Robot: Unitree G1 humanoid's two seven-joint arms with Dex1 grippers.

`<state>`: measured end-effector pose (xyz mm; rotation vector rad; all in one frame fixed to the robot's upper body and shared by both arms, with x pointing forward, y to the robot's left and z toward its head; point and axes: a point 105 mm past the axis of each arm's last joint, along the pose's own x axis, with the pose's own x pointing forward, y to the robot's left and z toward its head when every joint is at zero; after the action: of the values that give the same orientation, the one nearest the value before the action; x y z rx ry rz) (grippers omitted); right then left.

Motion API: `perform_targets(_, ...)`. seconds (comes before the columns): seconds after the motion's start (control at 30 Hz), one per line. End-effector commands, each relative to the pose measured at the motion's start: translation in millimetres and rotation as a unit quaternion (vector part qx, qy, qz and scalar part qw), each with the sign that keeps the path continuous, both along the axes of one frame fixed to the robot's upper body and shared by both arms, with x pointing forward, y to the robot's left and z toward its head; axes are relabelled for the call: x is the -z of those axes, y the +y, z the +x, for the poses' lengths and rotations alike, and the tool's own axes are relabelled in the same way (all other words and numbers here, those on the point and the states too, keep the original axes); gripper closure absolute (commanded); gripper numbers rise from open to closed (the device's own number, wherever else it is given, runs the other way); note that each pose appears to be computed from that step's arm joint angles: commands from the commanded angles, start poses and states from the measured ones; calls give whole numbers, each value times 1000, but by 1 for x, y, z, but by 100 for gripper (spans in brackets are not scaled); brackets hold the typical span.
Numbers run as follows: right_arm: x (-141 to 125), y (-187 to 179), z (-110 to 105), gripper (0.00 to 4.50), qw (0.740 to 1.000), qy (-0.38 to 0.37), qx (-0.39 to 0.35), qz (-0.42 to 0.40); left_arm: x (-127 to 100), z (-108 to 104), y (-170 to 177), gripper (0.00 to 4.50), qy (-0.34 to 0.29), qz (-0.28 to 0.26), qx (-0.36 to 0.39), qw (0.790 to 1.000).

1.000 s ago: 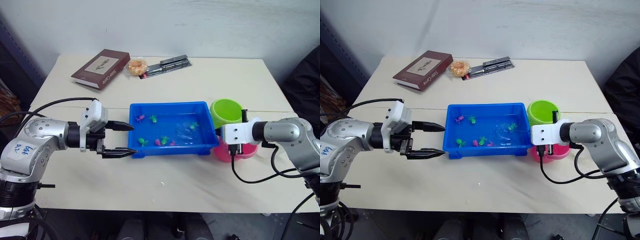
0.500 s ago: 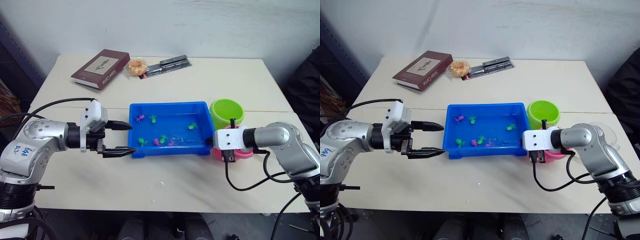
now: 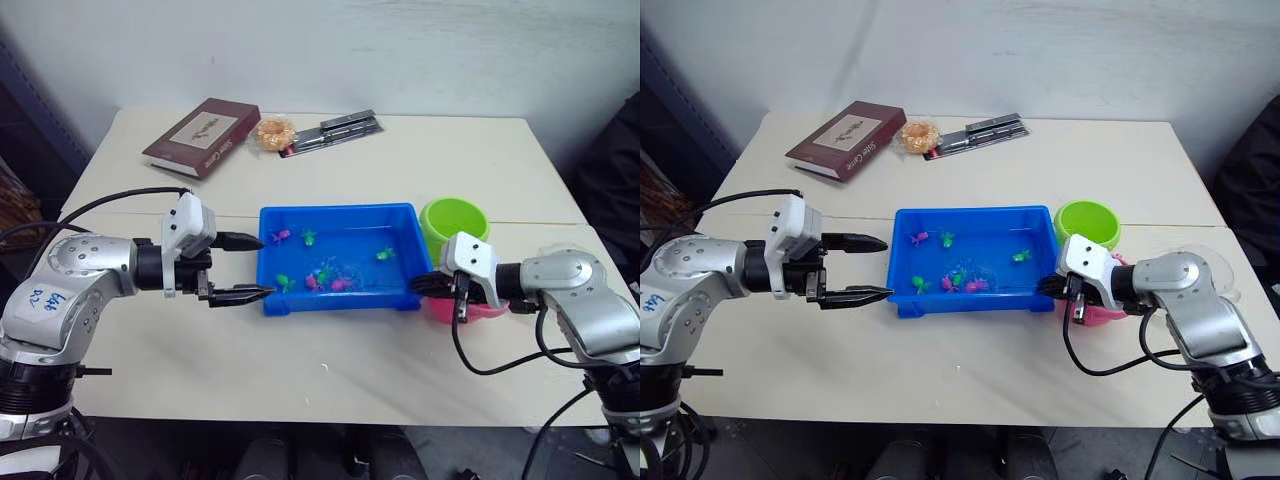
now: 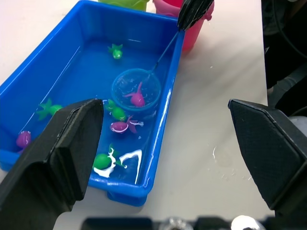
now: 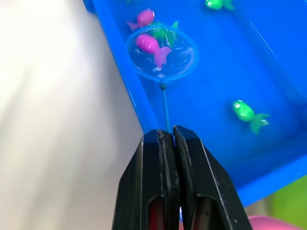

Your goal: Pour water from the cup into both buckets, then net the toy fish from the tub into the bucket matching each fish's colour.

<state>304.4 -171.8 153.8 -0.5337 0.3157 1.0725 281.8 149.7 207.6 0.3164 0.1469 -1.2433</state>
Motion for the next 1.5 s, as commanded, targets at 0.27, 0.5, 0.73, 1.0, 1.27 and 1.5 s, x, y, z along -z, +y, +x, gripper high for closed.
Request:
perform_targets(0.27, -46, -47, -31, 450, 990, -54, 102, 80, -26, 13, -29, 5, -14, -66, 63, 996)
perform_targets(0.5, -49, -94, -87, 450, 968, -90, 218, 85, -42, 19, -54, 5, -6, -99, 126, 987)
perform_targets(0.73, -43, -143, -130, 450, 934, -151, 324, -21, -44, 24, -75, 5, -2, -108, 180, 978)
perform_targets(1.0, -45, -145, -117, 450, 860, -353, 169, -328, -44, 30, -83, 5, -7, -110, 193, 975)
perform_targets(1.27, -38, -133, -109, 450, 758, -455, 10, -468, -44, 32, -82, 5, -13, -108, 193, 975)
perform_targets(1.5, -46, -141, -107, 450, 718, -482, 1, -502, -43, 33, -81, 5, -19, -95, 194, 976)
